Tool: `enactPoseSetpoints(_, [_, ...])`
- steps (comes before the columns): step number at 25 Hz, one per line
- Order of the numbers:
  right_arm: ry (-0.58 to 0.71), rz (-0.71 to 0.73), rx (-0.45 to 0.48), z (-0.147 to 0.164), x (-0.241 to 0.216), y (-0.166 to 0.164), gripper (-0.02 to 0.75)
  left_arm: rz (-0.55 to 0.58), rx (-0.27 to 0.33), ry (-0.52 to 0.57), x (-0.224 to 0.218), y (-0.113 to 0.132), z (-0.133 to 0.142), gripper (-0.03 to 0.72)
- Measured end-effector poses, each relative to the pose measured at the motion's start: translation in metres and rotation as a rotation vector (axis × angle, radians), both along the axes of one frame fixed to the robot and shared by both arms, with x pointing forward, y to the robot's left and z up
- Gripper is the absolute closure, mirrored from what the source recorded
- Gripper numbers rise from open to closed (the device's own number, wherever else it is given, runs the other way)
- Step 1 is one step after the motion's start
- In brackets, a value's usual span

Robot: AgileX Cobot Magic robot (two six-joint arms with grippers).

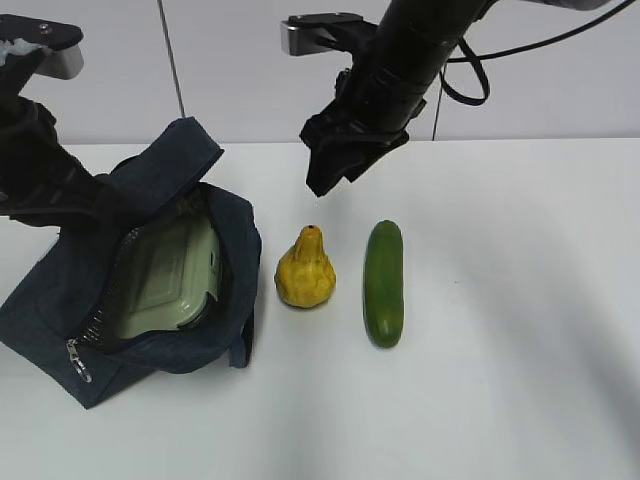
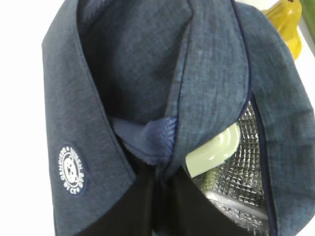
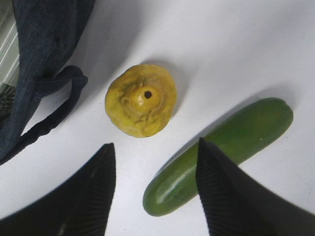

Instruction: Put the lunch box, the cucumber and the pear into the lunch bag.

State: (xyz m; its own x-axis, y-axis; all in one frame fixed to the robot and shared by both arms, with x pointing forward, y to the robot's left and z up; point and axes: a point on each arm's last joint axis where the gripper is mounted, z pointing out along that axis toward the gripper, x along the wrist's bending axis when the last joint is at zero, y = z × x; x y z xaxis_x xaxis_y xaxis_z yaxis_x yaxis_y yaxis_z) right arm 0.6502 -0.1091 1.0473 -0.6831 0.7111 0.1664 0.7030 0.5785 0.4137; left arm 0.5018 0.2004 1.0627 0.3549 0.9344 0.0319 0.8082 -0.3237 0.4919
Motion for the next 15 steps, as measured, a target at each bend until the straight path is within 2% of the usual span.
enactPoseSetpoints(4, [0.018, -0.023, -0.054, -0.002, -0.001, -0.005, 0.321, 0.0, 0.0, 0.0, 0.0, 0.0, 0.0, 0.687])
enactPoseSetpoints(8, [0.048, -0.074, -0.073, -0.003, -0.002, -0.007, 0.323, 0.0, 0.0, 0.0, 0.0, 0.0, 0.0, 0.687])
enactPoseSetpoints(15, [0.094, -0.079, -0.093, -0.018, 0.0, -0.005, 0.324, 0.0, 0.0, 0.002, 0.0, 0.0, 0.0, 0.687])
